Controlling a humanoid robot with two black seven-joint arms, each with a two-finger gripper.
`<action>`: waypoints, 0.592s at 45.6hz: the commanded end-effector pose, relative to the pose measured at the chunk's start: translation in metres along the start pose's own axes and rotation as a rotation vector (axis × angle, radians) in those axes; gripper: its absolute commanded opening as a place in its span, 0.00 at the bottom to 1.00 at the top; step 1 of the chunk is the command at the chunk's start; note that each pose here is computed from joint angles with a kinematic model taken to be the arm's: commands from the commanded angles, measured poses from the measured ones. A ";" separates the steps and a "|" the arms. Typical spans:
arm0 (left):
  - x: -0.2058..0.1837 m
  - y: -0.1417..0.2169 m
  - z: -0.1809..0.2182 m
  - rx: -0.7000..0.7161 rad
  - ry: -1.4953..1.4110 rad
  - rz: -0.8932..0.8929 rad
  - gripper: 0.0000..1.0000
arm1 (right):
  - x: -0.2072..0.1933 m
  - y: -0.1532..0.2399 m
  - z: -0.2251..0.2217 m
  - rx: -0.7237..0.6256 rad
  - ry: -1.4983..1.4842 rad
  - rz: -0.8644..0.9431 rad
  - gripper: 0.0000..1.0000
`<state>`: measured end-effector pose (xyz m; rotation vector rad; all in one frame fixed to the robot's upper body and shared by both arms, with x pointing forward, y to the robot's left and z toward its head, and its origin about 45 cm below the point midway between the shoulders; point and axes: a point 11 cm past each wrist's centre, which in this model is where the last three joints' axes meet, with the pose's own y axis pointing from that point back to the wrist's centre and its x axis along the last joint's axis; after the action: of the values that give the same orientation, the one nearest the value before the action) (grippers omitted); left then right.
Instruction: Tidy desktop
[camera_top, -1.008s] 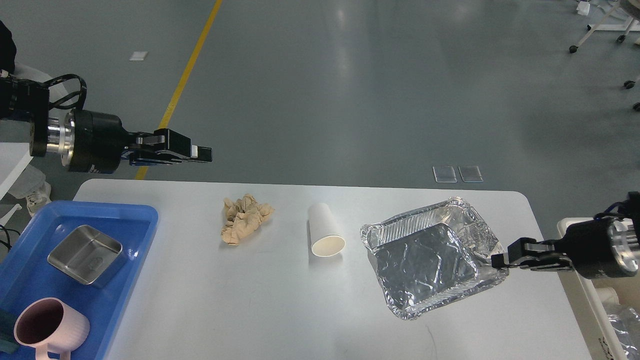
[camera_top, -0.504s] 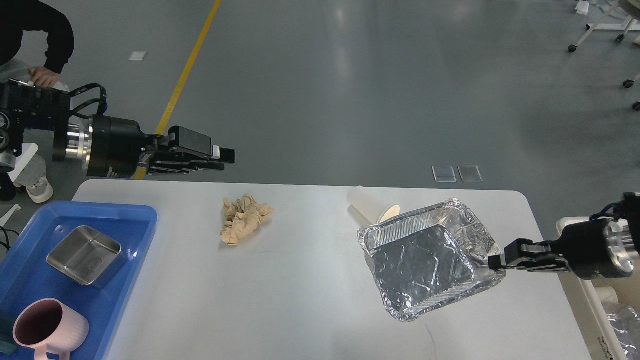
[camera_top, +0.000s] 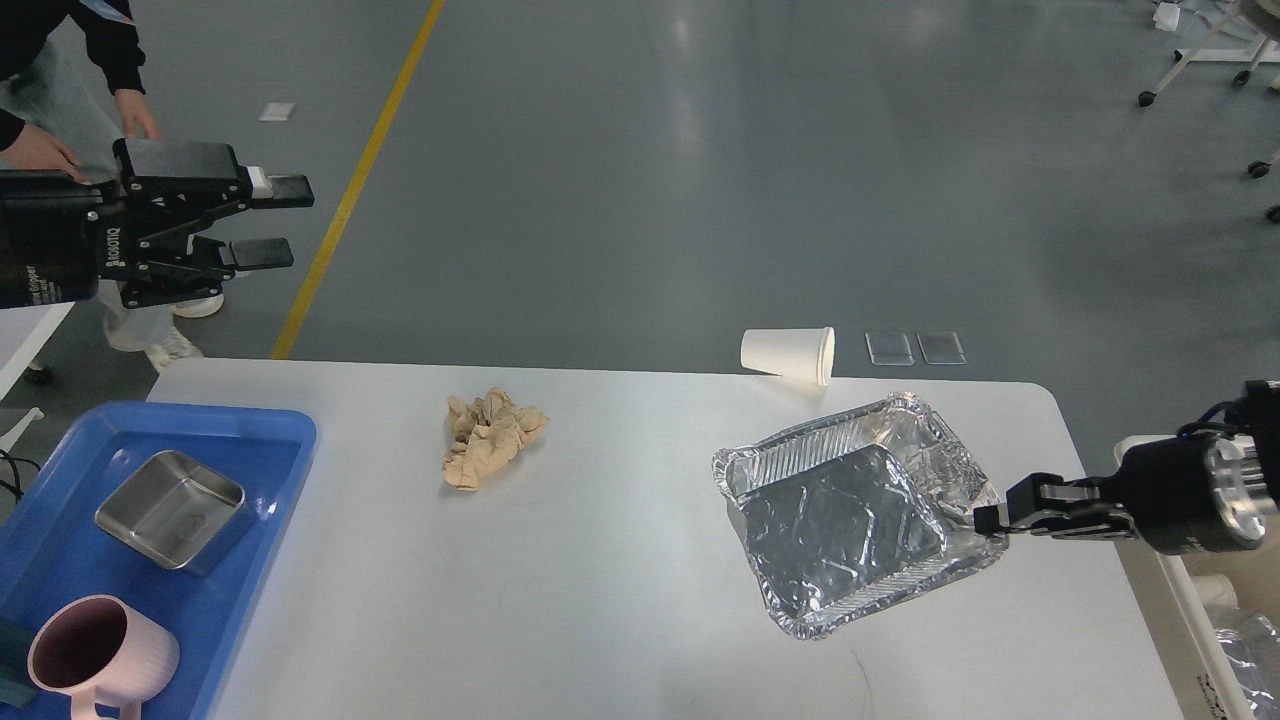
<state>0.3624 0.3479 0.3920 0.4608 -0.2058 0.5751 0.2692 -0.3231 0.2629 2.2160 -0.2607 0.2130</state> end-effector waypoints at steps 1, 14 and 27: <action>0.013 0.025 0.006 -0.036 0.050 0.073 0.82 | 0.001 0.000 -0.001 0.002 0.002 0.002 0.00; 0.043 0.089 0.016 -0.154 0.201 0.281 0.94 | 0.001 0.000 -0.001 0.003 0.003 0.003 0.00; 0.059 0.143 0.022 -0.229 0.272 0.438 0.97 | 0.001 -0.001 -0.003 0.009 0.005 -0.001 0.00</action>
<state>0.3361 0.4601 0.4713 0.1333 -0.1000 0.9841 0.2704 -0.3210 0.2640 2.2217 -0.2592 0.2203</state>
